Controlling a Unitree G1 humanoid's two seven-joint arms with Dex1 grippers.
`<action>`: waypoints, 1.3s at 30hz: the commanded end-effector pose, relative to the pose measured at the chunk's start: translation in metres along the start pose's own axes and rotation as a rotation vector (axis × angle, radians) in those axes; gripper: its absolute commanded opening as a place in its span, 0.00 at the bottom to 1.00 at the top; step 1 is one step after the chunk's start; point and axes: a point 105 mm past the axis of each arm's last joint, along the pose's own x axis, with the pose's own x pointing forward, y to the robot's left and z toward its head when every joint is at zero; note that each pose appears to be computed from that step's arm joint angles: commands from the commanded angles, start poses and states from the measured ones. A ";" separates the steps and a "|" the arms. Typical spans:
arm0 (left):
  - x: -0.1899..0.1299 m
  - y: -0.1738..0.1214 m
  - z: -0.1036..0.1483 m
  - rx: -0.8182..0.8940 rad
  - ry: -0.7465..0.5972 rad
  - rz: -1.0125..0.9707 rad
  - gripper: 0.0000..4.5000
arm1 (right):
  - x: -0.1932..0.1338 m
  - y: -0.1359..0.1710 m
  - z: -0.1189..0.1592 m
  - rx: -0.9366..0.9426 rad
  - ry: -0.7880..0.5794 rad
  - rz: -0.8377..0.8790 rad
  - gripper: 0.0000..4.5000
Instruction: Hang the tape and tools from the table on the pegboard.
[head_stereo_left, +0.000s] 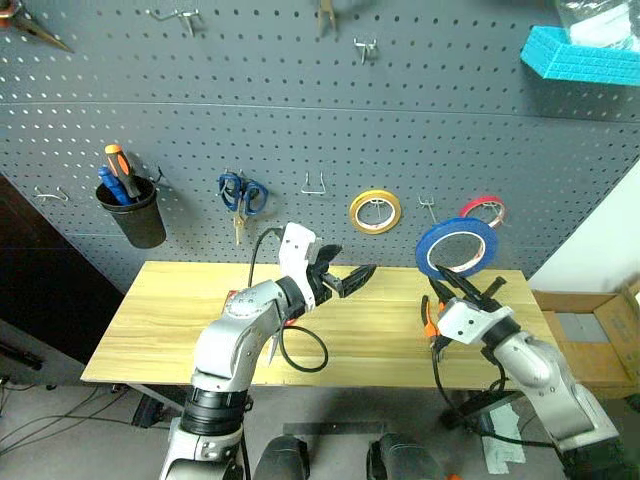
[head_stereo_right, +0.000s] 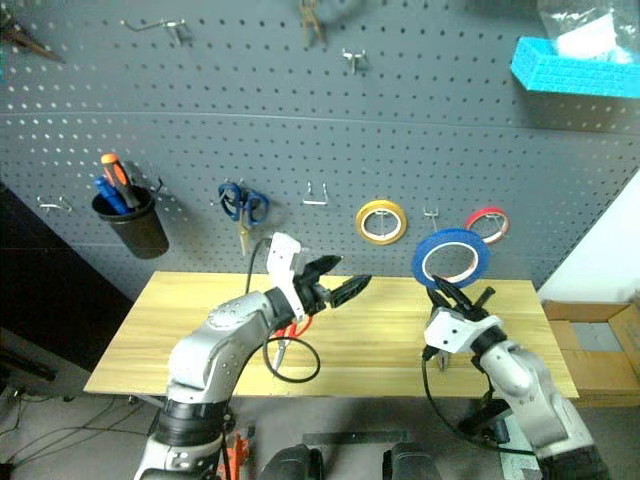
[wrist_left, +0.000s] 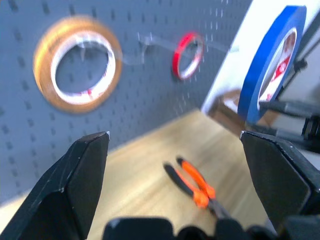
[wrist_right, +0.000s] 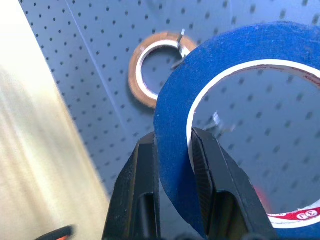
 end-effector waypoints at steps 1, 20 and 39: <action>0.010 -0.002 0.011 0.028 -0.048 -0.014 1.00 | 0.011 -0.015 -0.009 0.008 -0.028 0.004 0.08; 0.023 -0.022 0.008 0.030 -0.064 -0.067 1.00 | 0.040 -0.021 -0.007 0.006 -0.185 0.253 0.08; 0.038 -0.027 0.012 0.014 -0.066 -0.105 1.00 | 0.064 -0.037 -0.029 0.146 -0.043 0.411 0.08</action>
